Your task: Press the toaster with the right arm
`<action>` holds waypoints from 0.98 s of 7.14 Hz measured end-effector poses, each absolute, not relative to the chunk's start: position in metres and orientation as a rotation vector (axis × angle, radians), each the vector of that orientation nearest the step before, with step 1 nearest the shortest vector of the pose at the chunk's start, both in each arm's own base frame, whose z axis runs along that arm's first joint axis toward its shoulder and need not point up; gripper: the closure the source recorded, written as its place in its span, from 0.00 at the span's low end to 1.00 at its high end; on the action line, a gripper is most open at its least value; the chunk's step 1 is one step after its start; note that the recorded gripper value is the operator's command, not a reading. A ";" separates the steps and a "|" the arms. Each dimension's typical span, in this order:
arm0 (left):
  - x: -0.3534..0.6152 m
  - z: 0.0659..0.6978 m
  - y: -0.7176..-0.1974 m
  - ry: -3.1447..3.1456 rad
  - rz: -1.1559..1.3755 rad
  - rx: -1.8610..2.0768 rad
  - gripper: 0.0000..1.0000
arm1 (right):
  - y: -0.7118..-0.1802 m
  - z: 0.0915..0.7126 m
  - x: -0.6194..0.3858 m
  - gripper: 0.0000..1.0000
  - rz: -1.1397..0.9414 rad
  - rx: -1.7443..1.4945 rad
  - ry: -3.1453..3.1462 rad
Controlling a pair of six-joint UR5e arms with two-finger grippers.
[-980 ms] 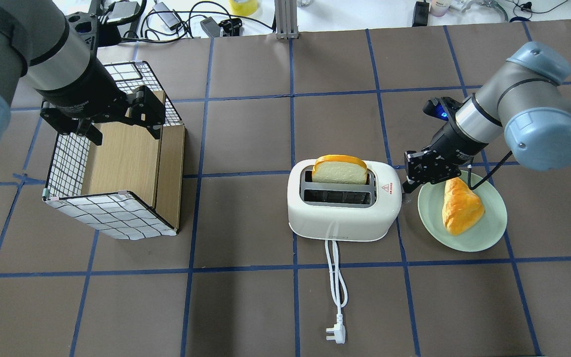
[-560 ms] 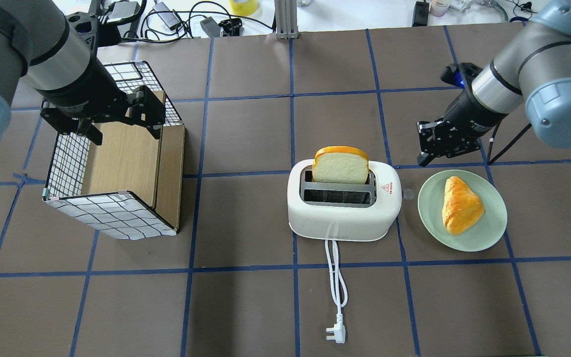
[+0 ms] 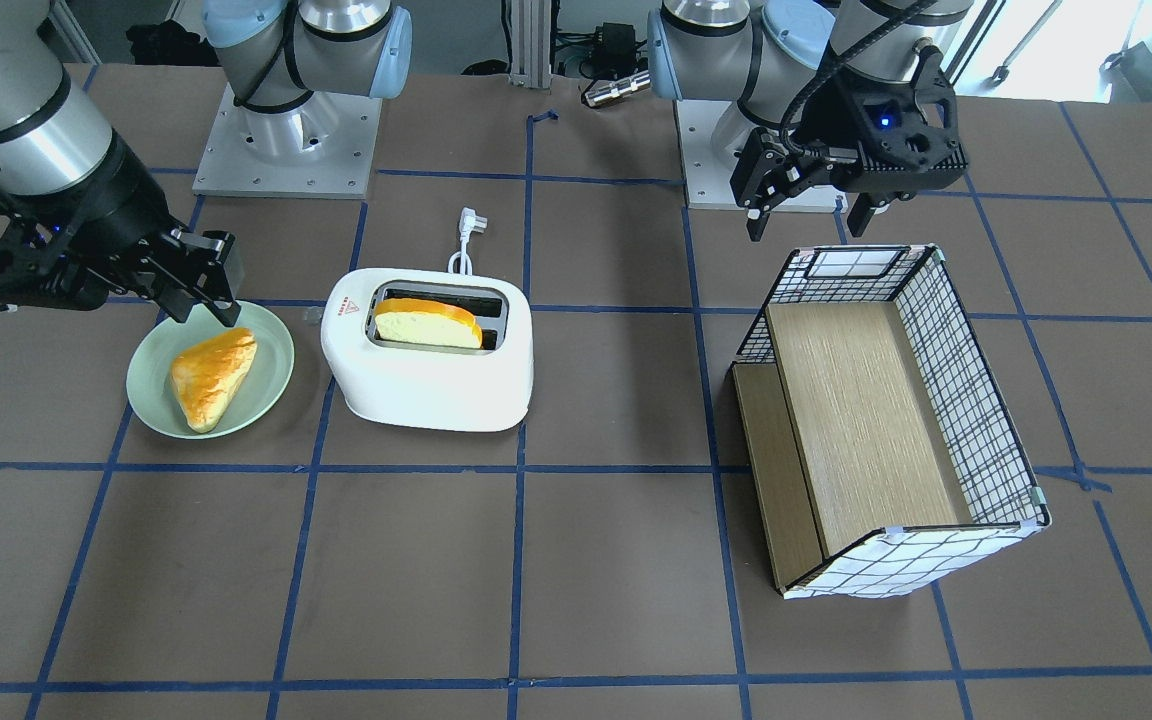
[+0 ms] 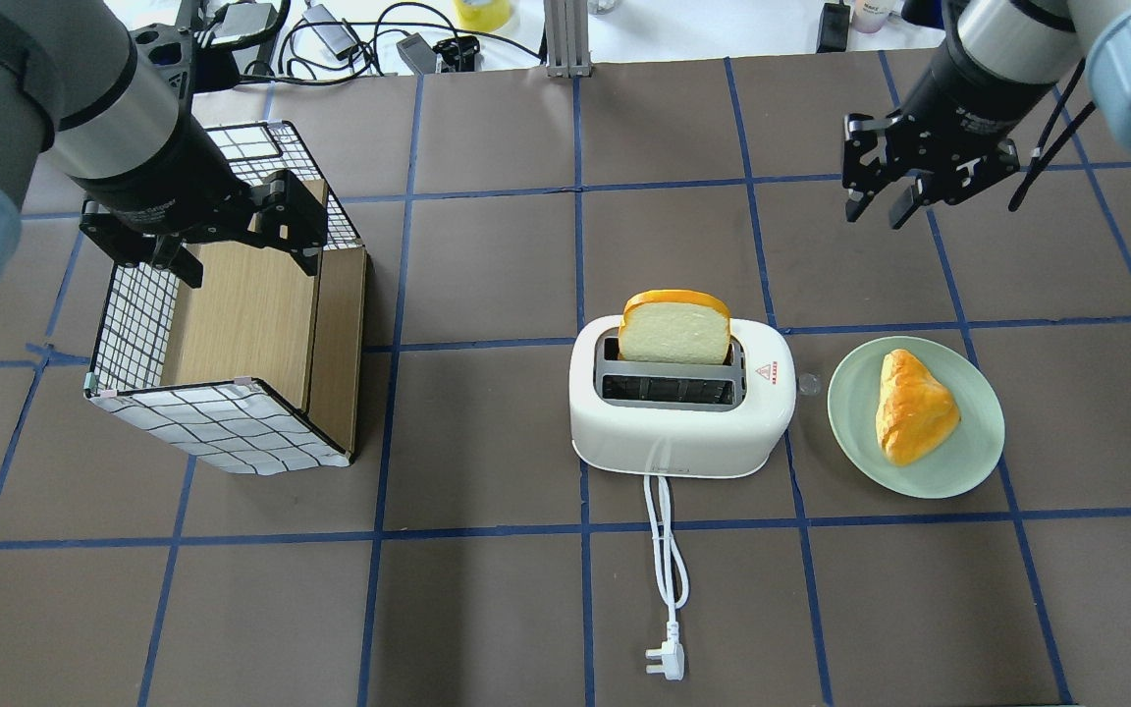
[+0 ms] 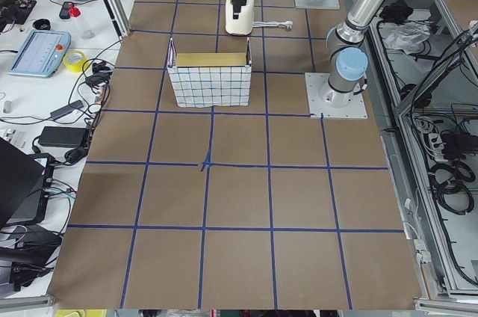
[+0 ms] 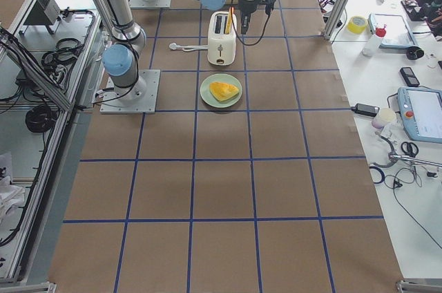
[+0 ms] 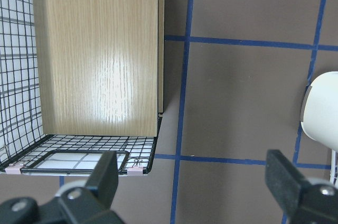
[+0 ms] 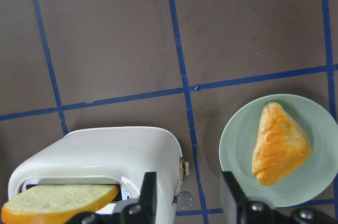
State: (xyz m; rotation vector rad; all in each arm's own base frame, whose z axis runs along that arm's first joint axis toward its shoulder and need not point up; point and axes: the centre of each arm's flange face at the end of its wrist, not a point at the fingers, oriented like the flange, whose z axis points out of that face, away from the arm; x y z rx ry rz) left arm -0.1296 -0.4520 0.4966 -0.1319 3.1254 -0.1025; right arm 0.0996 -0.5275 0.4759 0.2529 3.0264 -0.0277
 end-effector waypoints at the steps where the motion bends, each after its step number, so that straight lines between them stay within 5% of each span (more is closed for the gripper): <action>1: -0.130 0.497 -0.452 3.125 -0.102 -0.132 0.00 | -0.525 0.495 0.128 0.00 -0.078 0.284 3.053; 7: -0.130 0.497 -0.452 3.125 -0.102 -0.132 0.00 | -0.515 0.520 0.188 0.00 -0.281 0.230 3.116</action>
